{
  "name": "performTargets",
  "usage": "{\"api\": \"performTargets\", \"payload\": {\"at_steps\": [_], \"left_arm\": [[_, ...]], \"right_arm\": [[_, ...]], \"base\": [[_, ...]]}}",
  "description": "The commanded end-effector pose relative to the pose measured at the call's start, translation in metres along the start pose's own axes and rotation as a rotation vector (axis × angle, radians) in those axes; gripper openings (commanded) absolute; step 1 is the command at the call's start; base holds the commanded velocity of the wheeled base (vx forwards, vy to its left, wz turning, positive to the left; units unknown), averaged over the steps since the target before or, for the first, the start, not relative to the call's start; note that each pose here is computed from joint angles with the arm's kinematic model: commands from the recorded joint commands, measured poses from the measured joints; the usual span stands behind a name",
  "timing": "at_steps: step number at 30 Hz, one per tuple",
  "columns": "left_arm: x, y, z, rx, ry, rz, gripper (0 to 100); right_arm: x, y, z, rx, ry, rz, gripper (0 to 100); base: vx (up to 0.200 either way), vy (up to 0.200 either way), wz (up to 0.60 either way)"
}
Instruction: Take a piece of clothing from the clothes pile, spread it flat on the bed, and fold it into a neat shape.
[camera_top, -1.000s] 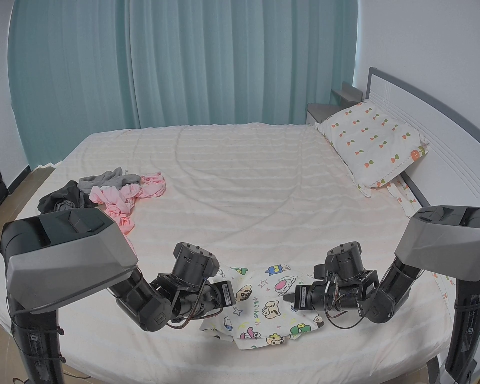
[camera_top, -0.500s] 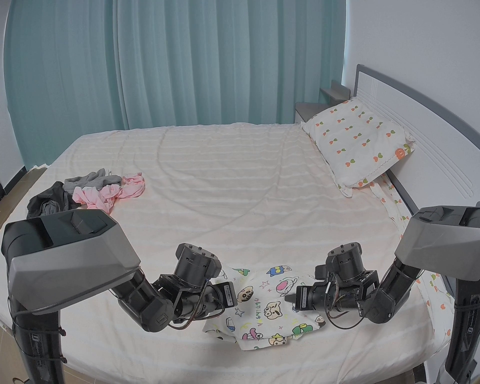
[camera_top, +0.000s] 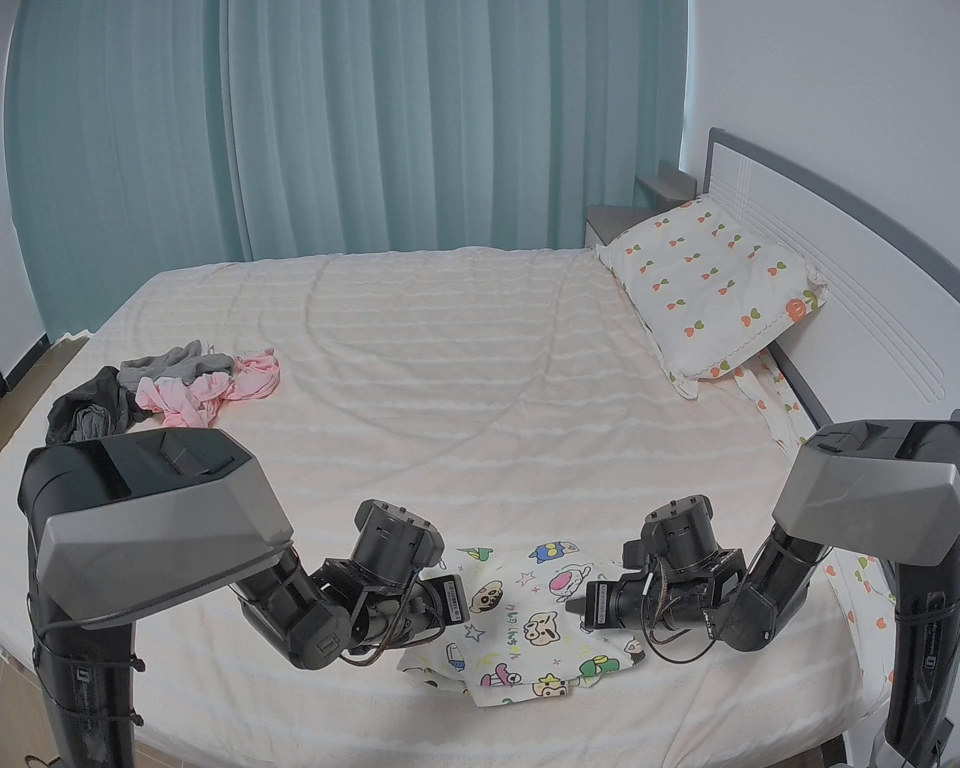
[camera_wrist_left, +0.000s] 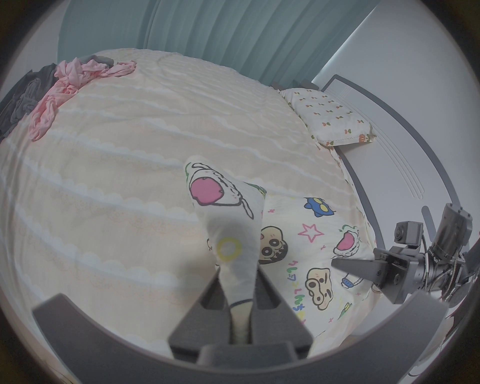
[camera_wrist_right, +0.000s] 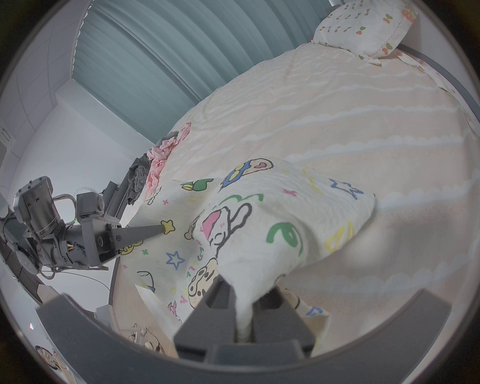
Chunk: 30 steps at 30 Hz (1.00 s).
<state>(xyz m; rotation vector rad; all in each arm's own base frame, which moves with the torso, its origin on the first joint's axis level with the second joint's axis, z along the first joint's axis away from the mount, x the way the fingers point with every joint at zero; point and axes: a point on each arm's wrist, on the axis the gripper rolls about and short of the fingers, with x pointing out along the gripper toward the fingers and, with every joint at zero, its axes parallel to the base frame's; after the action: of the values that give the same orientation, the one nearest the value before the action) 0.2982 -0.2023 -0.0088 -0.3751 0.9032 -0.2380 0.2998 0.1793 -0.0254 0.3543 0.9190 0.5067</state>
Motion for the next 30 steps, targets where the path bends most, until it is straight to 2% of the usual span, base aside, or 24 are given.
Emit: {"api": "performTargets", "payload": {"at_steps": [1, 2, 6, 10, 12, 16, 18, 21, 27, 30], "left_arm": [[0.001, 0.002, -0.003, 0.000, 0.010, 0.007, 0], [0.001, 0.002, -0.003, 0.000, 0.011, 0.010, 100], [0.002, 0.007, -0.005, -0.002, 0.025, 0.027, 100], [0.000, 0.014, -0.009, -0.005, 0.049, 0.064, 100], [-0.002, 0.023, -0.019, 0.019, 0.106, 0.114, 100], [-0.005, 0.029, -0.027, 0.077, 0.168, 0.155, 100], [-0.007, 0.032, -0.030, 0.099, 0.203, 0.180, 100], [-0.008, 0.032, -0.030, 0.099, 0.204, 0.184, 100], [-0.021, 0.035, -0.023, 0.073, 0.183, 0.188, 100], [-0.044, 0.039, -0.006, 0.019, 0.122, 0.168, 100]], "right_arm": [[0.001, -0.002, -0.002, 0.007, 0.020, -0.011, 100], [0.001, -0.002, -0.003, 0.011, 0.033, -0.018, 100], [-0.002, -0.004, -0.005, 0.018, 0.050, -0.035, 100], [-0.004, -0.010, -0.006, 0.018, 0.032, -0.092, 100], [-0.006, -0.015, -0.007, 0.002, 0.029, -0.128, 100], [-0.011, -0.025, -0.012, -0.031, 0.073, -0.177, 100], [-0.014, -0.037, -0.016, -0.092, 0.116, -0.266, 100], [-0.013, -0.044, -0.019, -0.108, 0.122, -0.311, 100], [-0.027, -0.041, -0.014, -0.103, 0.097, -0.310, 100], [-0.052, -0.030, -0.001, -0.105, 0.023, -0.289, 100]], "base": [[0.000, 0.000, 0.00], [0.000, 0.000, 0.00], [0.000, 0.000, 0.00], [0.000, 0.000, 0.00], [0.000, 0.000, 0.00], [0.000, 0.000, 0.00], [0.000, 0.000, 0.00], [0.000, 0.000, 0.00], [0.000, 0.000, 0.00], [0.000, 0.000, 0.00]]}}
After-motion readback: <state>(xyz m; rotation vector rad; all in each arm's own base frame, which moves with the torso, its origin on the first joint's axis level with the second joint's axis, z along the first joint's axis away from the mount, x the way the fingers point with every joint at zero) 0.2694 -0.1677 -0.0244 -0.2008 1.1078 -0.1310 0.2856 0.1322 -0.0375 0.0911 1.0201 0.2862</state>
